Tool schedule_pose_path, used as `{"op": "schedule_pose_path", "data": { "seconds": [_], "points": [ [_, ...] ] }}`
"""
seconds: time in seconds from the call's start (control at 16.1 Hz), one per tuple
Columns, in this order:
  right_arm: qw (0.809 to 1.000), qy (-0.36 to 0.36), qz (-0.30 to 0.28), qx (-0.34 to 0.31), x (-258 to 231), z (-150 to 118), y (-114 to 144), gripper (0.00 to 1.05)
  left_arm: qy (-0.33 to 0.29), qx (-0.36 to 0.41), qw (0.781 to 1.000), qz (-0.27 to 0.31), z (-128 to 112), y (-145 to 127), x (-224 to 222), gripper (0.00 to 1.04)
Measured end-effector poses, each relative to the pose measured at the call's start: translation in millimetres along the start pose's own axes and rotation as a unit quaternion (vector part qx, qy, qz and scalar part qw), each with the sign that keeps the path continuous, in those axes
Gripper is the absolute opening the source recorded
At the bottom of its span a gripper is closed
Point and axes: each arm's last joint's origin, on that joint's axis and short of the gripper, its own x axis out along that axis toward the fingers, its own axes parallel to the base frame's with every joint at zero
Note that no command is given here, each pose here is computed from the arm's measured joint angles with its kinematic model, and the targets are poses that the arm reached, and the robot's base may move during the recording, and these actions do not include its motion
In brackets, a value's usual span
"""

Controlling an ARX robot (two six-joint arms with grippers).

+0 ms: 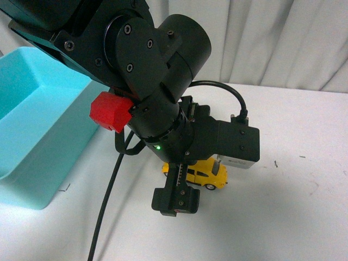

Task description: Wind up and store yellow beetle toy

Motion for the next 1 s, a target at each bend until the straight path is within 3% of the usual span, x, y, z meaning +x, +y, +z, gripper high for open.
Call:
{"op": "schedule_pose_path", "data": {
  "seconds": [0.06, 0.12, 0.31, 0.68, 1.0],
  "points": [
    [1.0, 0.0, 0.0, 0.0, 0, 0, 0, 0.98, 0.003, 0.003, 1.0, 0.001, 0, 0, 0, 0.94],
    [1.0, 0.0, 0.0, 0.0, 0, 0, 0, 0.98, 0.008, 0.004, 1.0, 0.002, -1, 0, 1, 0.8],
    [1.0, 0.0, 0.0, 0.0, 0, 0, 0, 0.98, 0.021, 0.005, 1.0, 0.007, -3, 3, 1, 0.51],
    [1.0, 0.0, 0.0, 0.0, 0, 0, 0, 0.98, 0.002, -0.018, 1.0, 0.014, 1, 2, -17, 0.41],
    [1.0, 0.0, 0.0, 0.0, 0, 0, 0, 0.98, -0.093, -0.106, 0.988, 0.056, -5, 19, -87, 0.41]
  ]
}}
